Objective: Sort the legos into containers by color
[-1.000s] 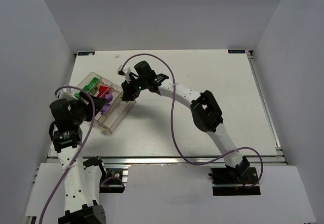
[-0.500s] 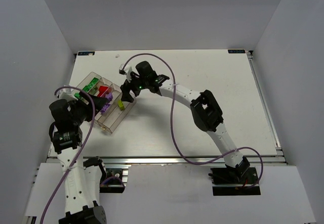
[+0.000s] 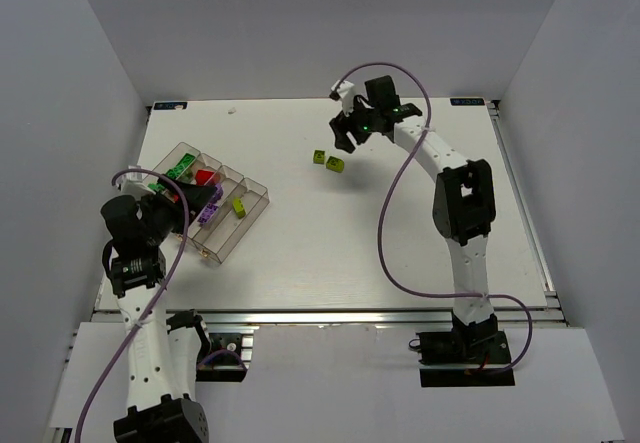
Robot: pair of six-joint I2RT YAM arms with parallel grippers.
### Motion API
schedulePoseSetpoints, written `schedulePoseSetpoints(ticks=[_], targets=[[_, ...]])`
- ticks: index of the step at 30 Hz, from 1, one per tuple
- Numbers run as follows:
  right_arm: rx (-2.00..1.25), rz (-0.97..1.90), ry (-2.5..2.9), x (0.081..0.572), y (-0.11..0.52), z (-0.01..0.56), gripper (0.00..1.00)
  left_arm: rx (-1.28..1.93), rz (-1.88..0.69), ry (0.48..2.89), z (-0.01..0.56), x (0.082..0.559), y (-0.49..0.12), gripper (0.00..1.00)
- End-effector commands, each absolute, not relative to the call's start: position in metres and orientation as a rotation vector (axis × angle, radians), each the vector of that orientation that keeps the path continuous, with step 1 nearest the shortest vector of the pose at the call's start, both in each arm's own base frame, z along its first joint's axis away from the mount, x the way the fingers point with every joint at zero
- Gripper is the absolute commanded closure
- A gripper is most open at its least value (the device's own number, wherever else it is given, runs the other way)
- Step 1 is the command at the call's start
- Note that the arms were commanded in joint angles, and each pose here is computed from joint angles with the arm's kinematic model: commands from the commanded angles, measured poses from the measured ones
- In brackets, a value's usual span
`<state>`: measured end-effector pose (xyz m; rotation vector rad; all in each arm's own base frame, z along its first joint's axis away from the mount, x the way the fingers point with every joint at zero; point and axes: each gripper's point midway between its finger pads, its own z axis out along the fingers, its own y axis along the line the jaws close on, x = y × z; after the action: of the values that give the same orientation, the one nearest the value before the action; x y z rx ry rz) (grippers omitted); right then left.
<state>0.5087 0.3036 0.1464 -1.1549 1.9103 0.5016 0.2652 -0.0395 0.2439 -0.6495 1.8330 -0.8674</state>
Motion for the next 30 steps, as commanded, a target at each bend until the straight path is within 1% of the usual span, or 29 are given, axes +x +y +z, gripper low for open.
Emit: schedulePoseSetpoints(ticks=[1, 2, 5, 12, 13, 15, 23, 26, 29, 30], targets=[[-1.238, 0.384, 2.065, 0.504, 0.263, 0.099, 0.20, -0.619, -0.910, 1.802, 0.251, 0.271, -0.043, 0.16], [-1.243, 0.385, 2.065, 0.506, 0.263, 0.096, 0.18, -0.613, -0.910, 1.797, 0.251, 0.271, -0.043, 0.16], [-1.258, 0.432, 2.074, 0.509, 0.255, 0.088, 0.14, -0.626, -0.927, 1.788, 0.251, 0.273, -0.043, 0.16], [-1.320, 0.614, 2.051, 0.496, 0.280, 0.072, 0.13, -0.654, -0.935, 1.791, 0.245, 0.272, -0.043, 0.16], [-1.329, 0.644, 2.079, 0.491, 0.282, 0.063, 0.13, -0.660, -0.935, 1.794, 0.244, 0.272, -0.043, 0.16], [-1.320, 0.653, 2.090, 0.490, 0.285, 0.058, 0.11, -0.666, -0.933, 1.796, 0.243, 0.272, -0.043, 0.16], [-1.353, 0.578, 2.059, 0.499, 0.302, 0.039, 0.12, -0.681, -0.935, 1.796, 0.241, 0.274, -0.042, 0.16], [-1.379, 0.504, 2.037, 0.503, 0.305, 0.033, 0.18, -0.685, -0.936, 1.795, 0.241, 0.275, -0.041, 0.15], [-1.394, 0.486, 1.998, 0.505, 0.313, 0.035, 0.35, -0.689, -0.934, 1.800, 0.239, 0.275, -0.041, 0.15], [-1.400, 0.495, 1.989, 0.505, 0.314, 0.036, 0.49, -0.687, -0.935, 1.799, 0.240, 0.275, -0.041, 0.15]])
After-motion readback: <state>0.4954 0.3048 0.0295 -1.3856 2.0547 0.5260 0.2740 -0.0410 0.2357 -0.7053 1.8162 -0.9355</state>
